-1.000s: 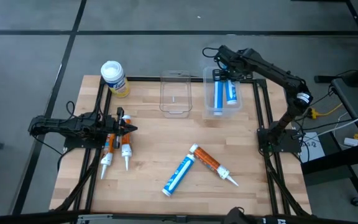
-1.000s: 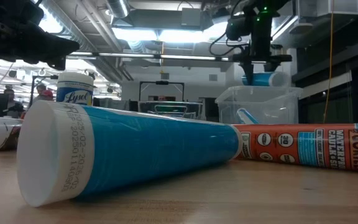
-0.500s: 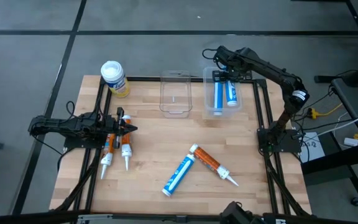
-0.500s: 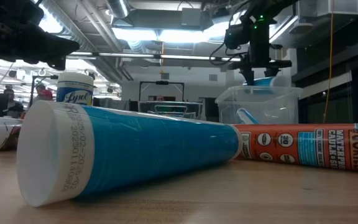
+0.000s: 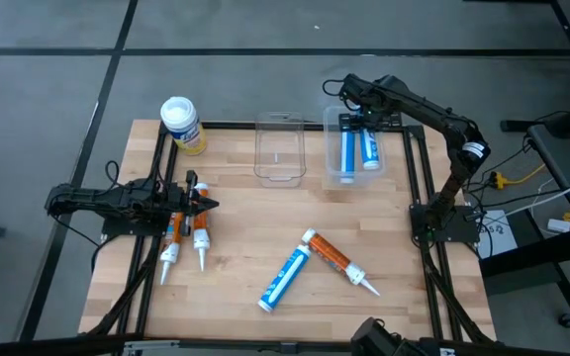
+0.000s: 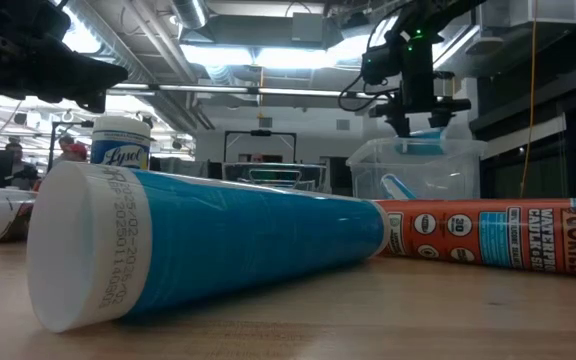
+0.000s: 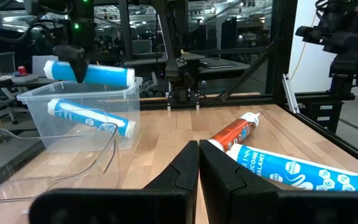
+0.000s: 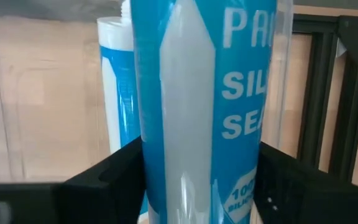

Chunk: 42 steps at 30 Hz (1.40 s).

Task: Pick & place silicon tubes, Sealant and Lysol wipes
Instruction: Put the right blue sealant into the right transparent bin, then put the blue sealant into the right transparent bin

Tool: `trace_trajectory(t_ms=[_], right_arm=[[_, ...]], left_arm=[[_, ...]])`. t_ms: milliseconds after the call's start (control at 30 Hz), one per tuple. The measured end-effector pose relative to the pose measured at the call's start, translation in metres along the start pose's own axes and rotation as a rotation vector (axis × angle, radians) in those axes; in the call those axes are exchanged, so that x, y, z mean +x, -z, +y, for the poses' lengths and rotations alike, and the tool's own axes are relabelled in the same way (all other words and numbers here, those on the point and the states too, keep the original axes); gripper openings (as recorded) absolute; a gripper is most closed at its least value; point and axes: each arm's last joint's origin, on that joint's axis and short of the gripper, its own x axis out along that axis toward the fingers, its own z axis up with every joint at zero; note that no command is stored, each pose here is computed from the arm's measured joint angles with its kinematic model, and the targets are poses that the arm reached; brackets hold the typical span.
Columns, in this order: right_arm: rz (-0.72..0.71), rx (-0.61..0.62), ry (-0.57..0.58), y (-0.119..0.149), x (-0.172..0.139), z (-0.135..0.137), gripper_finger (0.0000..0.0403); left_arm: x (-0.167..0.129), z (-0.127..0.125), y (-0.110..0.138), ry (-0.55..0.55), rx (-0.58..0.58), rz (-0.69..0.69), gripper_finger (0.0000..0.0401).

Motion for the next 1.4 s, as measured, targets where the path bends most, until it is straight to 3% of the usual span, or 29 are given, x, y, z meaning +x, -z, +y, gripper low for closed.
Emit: trace_trajectory(t_ms=[100, 200, 733, 1033, 1400], right_arm=[[0.0, 0.003, 0.001, -0.001, 0.0, -0.001, 0.0304], [0.0, 0.002, 0.001, -0.001, 0.0, -0.001, 0.0326], [-0.026, -0.015, -0.025, 0.001, -0.001, 0.006, 0.0334], [-0.136, -0.165, -0.148, 0.018, -0.02, 0.029, 0.0335], [-0.33, -0.366, -0.265, 0.06, -0.065, 0.054, 0.0335]], left_arm=[[0.0, 0.0, 0.0, 0.0, 0.0, 0.0, 0.0009], [0.0, 0.0, 0.0, 0.0, 0.0, 0.0, 0.0008], [0.0, 0.0, 0.0, 0.0, 0.0, 0.0, 0.0009], [0.0, 0.0, 0.0, 0.0, 0.0, 0.0, 0.0011], [0.0, 0.0, 0.0, 0.0, 0.0, 0.0, 0.0009]])
